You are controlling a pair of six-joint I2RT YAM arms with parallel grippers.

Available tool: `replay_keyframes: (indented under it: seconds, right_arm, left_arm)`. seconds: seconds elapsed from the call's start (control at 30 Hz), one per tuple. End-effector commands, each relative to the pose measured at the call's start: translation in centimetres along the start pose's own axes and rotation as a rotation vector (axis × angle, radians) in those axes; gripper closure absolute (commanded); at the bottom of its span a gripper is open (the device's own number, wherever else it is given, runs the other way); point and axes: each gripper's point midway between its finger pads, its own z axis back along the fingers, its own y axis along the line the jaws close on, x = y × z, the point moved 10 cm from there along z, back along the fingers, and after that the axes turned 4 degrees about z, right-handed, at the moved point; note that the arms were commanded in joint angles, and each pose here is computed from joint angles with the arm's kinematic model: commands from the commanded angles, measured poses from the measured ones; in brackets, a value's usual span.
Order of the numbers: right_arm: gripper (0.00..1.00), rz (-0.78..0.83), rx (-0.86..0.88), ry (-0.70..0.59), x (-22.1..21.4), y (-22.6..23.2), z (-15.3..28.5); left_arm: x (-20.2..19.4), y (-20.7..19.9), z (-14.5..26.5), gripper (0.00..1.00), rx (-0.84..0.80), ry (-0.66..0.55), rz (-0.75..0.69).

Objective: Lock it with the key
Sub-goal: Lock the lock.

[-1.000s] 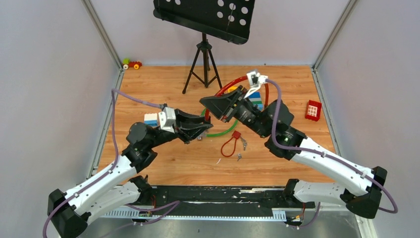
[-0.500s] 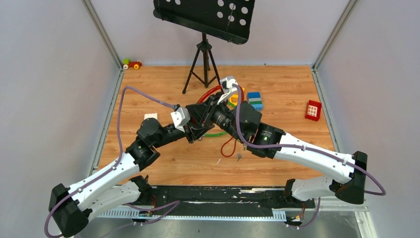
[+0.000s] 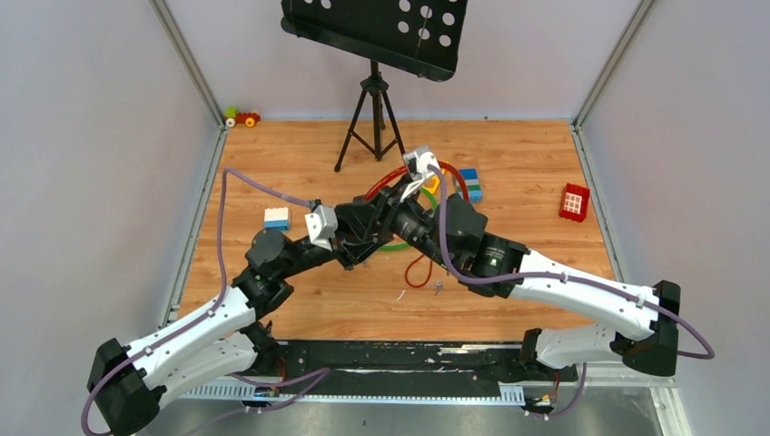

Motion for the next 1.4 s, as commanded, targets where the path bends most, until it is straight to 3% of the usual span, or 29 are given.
replay_keyframes:
  seconds: [0.0,0.1,0.37,0.53,0.8,1.1,1.37]
  right_arm:
    - [0.42,0.079,-0.018,-0.136,3.2,-0.3,3.5]
    - [0.31,0.122,-0.03,-0.173,3.5,-1.3,5.8]
    - [0.3,0.24,0.189,-0.197,3.5,-1.8,11.3]
    - [0.33,0.283,0.347,-0.16,2.6,-1.4,12.8]
    - [0.39,0.433,0.462,-0.191,1.4,-1.4,12.2]
    - [0.35,0.648,0.633,-0.41,1.8,-0.5,11.7]
    - [0.36,0.814,0.768,-0.589,2.0,1.0,10.9]
  left_arm:
    - [3.7,-1.8,0.5,1.0,-0.09,-0.267,-0.007]
    - [4.6,-2.0,1.1,1.0,-0.075,-0.361,0.04]
    - [8.3,-1.5,2.4,1.0,-0.091,-0.645,0.202]
    - [11.6,-1.9,3.1,1.0,-0.234,-0.852,0.278]
    - [15.7,-4.4,2.4,1.0,-0.499,-0.748,0.14]
    - [17.5,-6.3,2.3,1.0,-0.715,-0.549,0.074]
    - [19.3,-7.8,2.5,1.0,-0.811,-0.53,0.022]
